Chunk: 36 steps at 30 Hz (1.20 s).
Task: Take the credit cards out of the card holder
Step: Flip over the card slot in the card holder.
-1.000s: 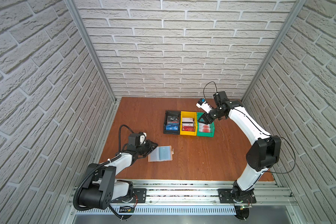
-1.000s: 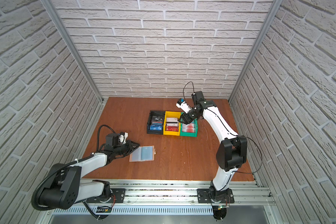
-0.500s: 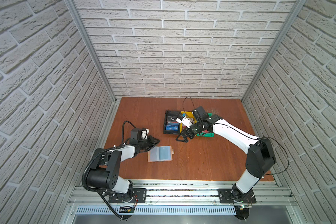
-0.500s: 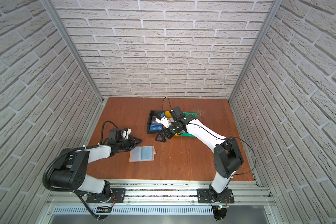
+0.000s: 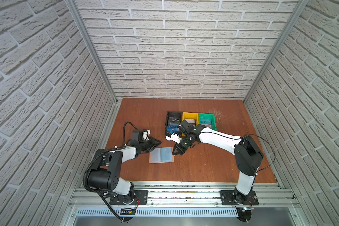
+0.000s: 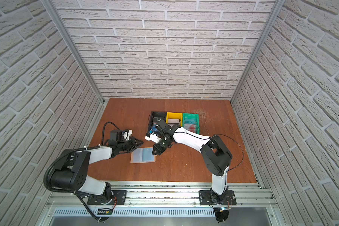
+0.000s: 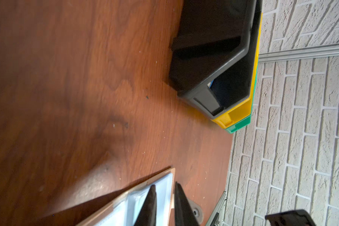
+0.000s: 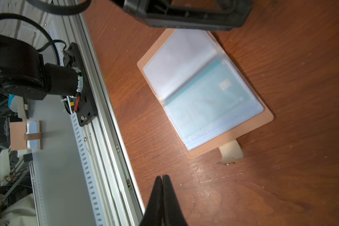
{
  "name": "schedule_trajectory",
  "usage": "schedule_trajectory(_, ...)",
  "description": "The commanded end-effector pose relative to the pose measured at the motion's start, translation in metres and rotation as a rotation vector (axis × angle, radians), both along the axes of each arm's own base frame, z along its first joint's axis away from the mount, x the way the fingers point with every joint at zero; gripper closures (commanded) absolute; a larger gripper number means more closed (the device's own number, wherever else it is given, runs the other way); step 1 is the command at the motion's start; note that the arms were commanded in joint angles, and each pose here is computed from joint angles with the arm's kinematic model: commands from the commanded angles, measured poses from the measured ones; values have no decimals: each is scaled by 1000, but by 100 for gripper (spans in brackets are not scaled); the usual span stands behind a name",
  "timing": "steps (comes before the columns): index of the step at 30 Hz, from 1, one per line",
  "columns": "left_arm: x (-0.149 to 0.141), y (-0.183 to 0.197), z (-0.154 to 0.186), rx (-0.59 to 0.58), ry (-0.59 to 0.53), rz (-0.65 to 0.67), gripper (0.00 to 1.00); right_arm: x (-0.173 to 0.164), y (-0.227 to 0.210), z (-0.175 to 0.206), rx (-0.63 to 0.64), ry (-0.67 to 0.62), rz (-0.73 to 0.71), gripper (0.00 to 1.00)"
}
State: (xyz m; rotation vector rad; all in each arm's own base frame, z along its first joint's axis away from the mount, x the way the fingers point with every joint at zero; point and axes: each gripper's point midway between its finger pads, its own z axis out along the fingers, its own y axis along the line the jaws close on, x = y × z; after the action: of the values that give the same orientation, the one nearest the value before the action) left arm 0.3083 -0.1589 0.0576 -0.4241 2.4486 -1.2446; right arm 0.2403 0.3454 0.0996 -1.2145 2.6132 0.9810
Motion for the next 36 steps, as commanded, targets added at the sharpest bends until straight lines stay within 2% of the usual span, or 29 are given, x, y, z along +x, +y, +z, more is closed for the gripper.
schedule_trajectory(1,-2,2,0,10,-40,0,81,-11,-4,-16,-50,34,6,94)
schedule_trajectory(8,-23,6,-27,65,34,14,81,-12,-9,-41,-113,62,2,94)
schedule_trajectory(15,-33,2,-37,81,66,13,81,-9,-8,-64,-154,100,1,94)
schedule_trajectory(31,-35,3,-45,120,87,10,81,6,12,-52,-112,89,33,94)
schedule_trajectory(36,-35,3,-47,115,88,11,81,13,15,-59,-129,95,38,95)
